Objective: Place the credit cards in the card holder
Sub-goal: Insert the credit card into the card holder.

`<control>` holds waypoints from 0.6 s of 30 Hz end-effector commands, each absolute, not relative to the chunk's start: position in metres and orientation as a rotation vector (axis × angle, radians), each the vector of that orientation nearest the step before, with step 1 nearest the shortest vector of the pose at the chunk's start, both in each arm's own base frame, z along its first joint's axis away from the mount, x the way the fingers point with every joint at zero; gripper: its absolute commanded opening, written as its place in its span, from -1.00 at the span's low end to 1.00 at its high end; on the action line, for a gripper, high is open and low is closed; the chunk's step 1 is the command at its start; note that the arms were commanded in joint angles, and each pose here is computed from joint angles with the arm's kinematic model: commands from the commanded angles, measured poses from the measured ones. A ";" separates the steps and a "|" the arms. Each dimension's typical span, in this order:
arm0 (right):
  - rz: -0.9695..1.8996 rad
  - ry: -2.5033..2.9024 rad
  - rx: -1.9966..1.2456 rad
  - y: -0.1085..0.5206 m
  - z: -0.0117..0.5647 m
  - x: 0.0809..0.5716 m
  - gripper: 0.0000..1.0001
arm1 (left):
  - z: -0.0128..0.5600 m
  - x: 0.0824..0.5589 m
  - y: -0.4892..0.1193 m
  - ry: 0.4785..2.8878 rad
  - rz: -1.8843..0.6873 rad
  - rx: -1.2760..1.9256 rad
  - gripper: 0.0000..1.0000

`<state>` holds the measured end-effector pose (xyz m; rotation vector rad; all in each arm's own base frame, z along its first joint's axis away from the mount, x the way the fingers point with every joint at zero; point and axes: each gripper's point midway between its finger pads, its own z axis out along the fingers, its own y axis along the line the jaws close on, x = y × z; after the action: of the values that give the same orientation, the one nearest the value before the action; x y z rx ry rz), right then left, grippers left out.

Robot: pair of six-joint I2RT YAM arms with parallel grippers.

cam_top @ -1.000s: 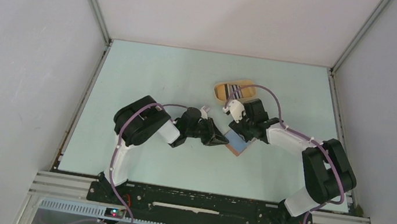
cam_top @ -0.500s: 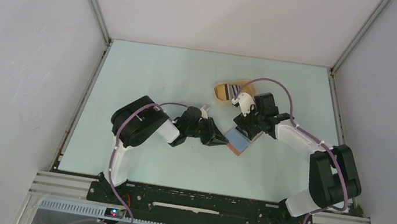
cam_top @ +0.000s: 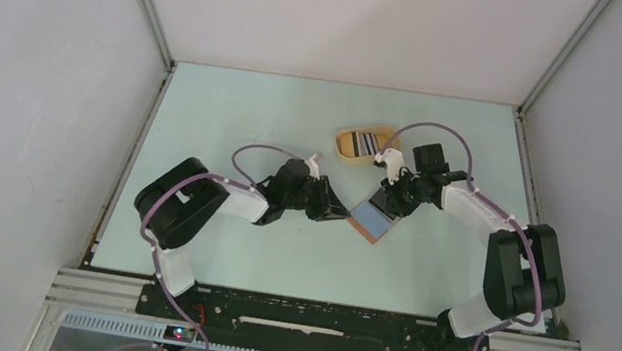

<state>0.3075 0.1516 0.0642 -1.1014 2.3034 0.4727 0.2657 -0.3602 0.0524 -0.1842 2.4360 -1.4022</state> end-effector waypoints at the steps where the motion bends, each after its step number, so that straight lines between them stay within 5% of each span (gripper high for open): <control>1: 0.534 2.341 -1.092 0.157 0.062 0.310 -0.71 | 0.077 0.273 -0.346 2.315 -1.292 -0.067 -0.43; 18: 0.518 2.429 -1.090 0.165 0.041 0.316 -0.79 | 0.079 0.283 -0.400 2.280 -1.431 0.058 -0.46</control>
<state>0.3086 0.1579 0.0306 -1.0902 2.4573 0.5135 0.2709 -0.3817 0.0603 -0.0138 2.3597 -1.3800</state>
